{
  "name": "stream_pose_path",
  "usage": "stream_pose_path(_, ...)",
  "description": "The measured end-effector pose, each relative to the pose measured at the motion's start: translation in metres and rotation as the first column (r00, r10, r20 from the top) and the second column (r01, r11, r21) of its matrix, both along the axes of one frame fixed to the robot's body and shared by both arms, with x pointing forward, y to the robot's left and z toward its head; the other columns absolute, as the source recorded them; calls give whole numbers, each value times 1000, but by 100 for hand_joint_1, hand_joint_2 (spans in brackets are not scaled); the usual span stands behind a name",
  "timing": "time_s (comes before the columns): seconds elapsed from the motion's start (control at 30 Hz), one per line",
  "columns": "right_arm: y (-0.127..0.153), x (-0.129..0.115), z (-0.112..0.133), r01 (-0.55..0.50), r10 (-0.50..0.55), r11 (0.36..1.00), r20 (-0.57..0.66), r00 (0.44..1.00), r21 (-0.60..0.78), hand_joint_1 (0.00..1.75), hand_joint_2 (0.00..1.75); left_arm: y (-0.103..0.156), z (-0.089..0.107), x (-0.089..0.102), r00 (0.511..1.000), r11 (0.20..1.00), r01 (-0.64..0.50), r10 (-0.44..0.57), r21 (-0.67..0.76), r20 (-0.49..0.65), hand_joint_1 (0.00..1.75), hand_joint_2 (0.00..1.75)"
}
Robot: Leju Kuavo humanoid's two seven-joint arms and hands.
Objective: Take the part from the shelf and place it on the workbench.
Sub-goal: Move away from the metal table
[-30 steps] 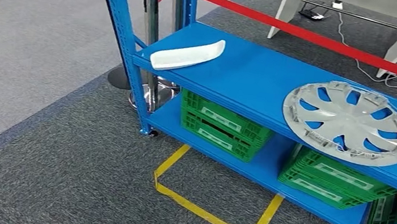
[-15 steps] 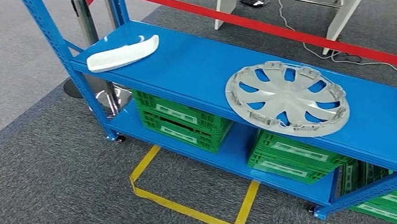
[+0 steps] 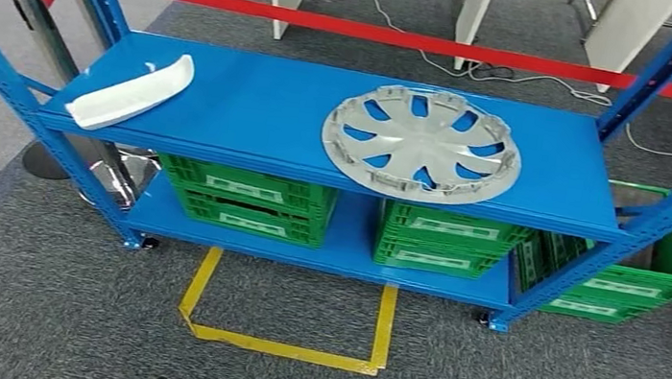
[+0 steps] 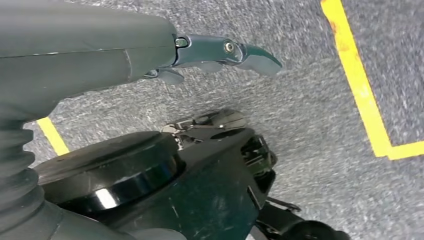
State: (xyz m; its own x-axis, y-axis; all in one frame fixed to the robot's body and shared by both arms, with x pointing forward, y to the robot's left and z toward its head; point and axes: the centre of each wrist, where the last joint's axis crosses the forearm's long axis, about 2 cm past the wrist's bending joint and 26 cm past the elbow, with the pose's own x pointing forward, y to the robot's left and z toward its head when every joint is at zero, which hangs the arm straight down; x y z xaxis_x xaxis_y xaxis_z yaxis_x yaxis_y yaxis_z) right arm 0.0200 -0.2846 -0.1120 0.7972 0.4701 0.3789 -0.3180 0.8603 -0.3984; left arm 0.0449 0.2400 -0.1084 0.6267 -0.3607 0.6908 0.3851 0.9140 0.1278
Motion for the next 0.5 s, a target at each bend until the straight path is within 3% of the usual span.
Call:
stream_pose_path(0.33,-2,-2,0,0,0,1000,-4,1000,-6,0,0,-1,1,5,1000,1000,-1,1,1,8,0,175)
stream_pose_path(0.47,-2,-1,0,-6,6,1000,-6,1000,-23,0,0,0,0,3,1000,1000,-1,1,3,2,0,0)
stream_pose_path(0.5,-2,-1,0,-7,7,1000,-10,1000,-26,0,0,0,0,2,1000,1000,-1,1,3,0,0,0)
